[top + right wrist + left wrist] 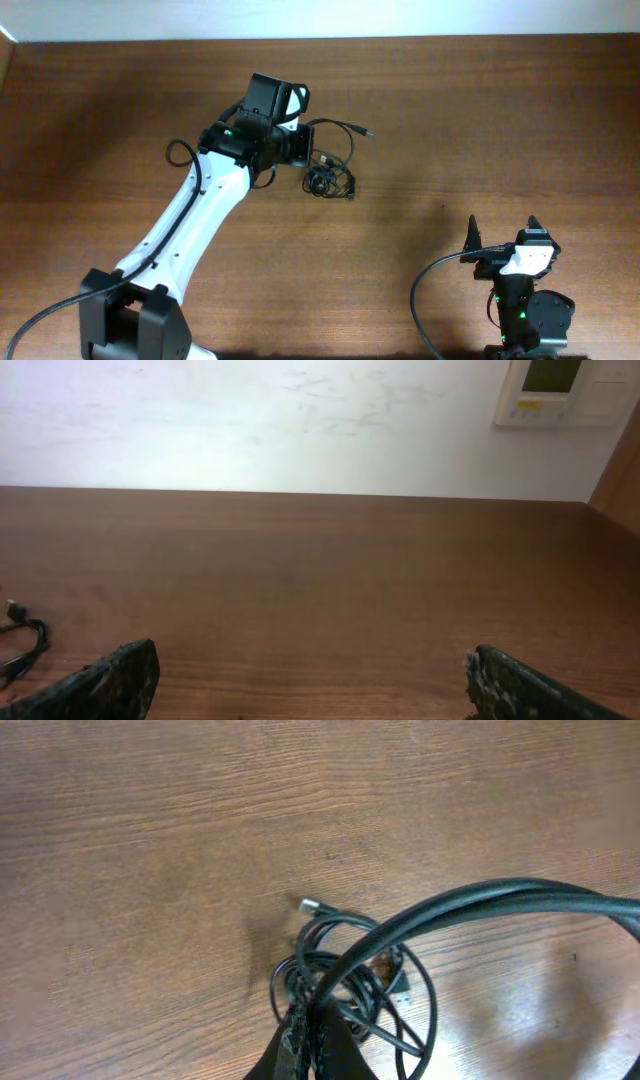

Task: Untangle cables
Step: 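Lift the grasped cable with the left gripper, pulling it up and right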

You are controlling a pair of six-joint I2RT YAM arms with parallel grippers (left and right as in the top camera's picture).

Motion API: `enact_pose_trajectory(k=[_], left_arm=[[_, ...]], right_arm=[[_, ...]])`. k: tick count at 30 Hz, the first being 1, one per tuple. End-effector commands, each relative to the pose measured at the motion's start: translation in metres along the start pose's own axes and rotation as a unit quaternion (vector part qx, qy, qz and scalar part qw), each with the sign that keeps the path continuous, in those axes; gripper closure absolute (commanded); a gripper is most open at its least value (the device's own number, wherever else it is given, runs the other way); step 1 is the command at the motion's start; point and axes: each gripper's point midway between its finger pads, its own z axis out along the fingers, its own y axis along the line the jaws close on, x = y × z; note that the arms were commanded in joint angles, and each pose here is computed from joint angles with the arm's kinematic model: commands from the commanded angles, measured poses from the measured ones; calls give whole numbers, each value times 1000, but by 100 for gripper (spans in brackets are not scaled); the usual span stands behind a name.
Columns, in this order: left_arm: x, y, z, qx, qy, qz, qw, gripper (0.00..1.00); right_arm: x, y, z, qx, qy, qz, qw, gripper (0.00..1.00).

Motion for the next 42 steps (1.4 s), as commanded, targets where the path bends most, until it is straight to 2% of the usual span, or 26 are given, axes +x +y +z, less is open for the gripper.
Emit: enact_pose_trajectory(k=[1,3,5,9,11,12,14,16,18,20,23,25,29,32,34,35,36,38,39,42], left_arm=[[-35,-33,-41,77,-71,14,994,100],[-54,-41,-67,88,-121,24,988,100],[-59,-28,-73,49,-136,20,989,100],[-39,2,-63,-31,-97,-1,995,100],[-36,-8,-61,-1,-86,2,996,100],[-47,-31,-74,60,-109,12,992,100],[-72,-51,-103,108,-164,29,980,100],[-94,-56,-137,111,-227,39,967,100],[-100,-47,-155,87,-256,34,962,100],[-91,-30,-147,42,-237,19,970,100],[-64,-1,-114,-29,-162,-1,986,100],[-46,6,-90,-40,-110,-5,993,100],[-28,-22,-66,49,-53,-2,997,100],[-28,-27,-66,61,-51,-1,997,100],[-27,-40,-68,99,-48,14,994,100],[-27,-44,-69,111,-49,23,992,100],[-30,-50,-71,127,-54,25,990,100],[-36,-75,-84,200,-63,38,977,100],[-41,-90,-96,239,-69,47,967,100],[-51,-110,-121,293,-84,63,950,100]], right_arm=[[3,-1,0,5,2,2,1000,2],[3,-1,0,5,2,2,1000,2],[3,-1,0,5,2,2,1000,2],[3,-1,0,5,2,2,1000,2],[3,-1,0,5,2,2,1000,2],[3,-1,0,5,2,2,1000,2],[3,-1,0,5,2,2,1000,2],[3,-1,0,5,2,2,1000,2],[3,-1,0,5,2,2,1000,2],[3,-1,0,5,2,2,1000,2],[3,-1,0,5,2,2,1000,2],[3,-1,0,5,2,2,1000,2],[-12,2,0,-7,-27,10,1000,2],[-23,50,-8,-149,-45,36,987,2],[-45,88,-29,-277,-68,100,953,2],[-69,88,-36,-287,-109,121,944,2],[-97,89,-48,-298,-168,112,933,2],[-144,89,-73,-303,-234,71,921,2],[-154,86,-75,-289,-224,58,929,2],[-163,76,-70,-246,-147,36,957,2]])
